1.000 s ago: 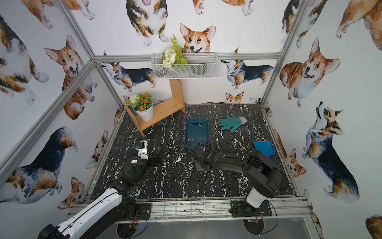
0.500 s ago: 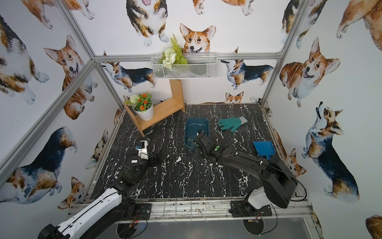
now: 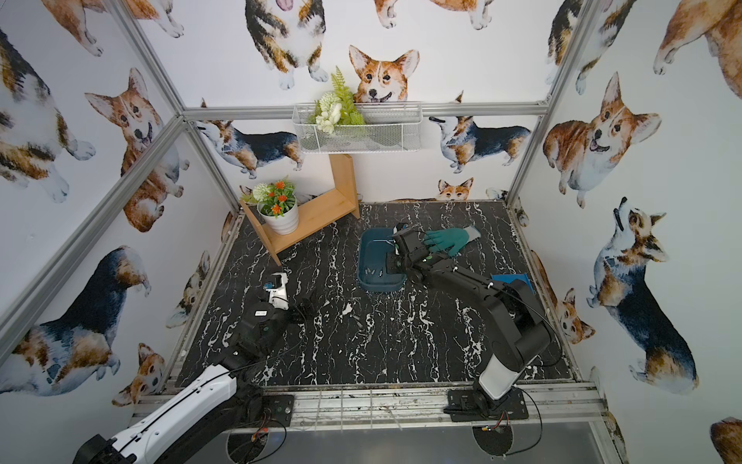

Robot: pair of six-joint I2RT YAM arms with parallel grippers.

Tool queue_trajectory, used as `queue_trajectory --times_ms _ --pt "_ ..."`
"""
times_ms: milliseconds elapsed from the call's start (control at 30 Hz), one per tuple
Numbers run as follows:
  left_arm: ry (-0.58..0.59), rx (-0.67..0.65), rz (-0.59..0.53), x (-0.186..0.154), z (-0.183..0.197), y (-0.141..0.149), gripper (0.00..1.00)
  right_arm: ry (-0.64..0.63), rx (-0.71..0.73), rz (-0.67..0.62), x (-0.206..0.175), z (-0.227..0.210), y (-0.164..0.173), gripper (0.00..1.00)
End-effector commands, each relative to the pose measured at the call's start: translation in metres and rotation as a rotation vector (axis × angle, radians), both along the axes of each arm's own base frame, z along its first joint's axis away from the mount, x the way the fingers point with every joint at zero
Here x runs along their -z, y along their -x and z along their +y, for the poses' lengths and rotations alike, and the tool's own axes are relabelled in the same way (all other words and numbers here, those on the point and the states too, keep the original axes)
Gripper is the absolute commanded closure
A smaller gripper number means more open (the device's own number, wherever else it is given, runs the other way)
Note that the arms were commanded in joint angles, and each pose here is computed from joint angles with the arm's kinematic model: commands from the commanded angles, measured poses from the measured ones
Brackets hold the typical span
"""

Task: Put the bit on the desktop into the storage box
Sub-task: Place the screwdriver bit in the storage box.

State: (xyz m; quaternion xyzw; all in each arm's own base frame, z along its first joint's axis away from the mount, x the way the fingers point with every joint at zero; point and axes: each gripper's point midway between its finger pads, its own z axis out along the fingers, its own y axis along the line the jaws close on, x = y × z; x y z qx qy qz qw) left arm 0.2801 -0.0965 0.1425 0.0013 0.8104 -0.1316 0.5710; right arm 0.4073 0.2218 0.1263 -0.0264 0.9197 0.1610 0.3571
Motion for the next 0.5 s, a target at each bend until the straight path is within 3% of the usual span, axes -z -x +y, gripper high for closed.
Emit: queue_trajectory --times_ms 0,100,133,467 --pt "0.011 0.002 -0.008 -0.005 -0.001 -0.002 0.00 -0.039 -0.028 -0.039 -0.007 0.009 -0.017 0.77" --pt "0.010 0.012 -0.001 -0.004 -0.003 -0.001 0.00 -0.045 -0.034 -0.037 -0.006 0.010 -0.023 0.55" --pt "0.012 0.017 -0.001 -0.005 -0.004 -0.001 0.00 -0.045 -0.035 -0.040 -0.008 0.009 -0.023 0.52" --pt "-0.015 0.098 0.072 -0.012 -0.028 0.003 0.00 -0.037 -0.034 -0.140 -0.028 -0.022 0.003 0.40"
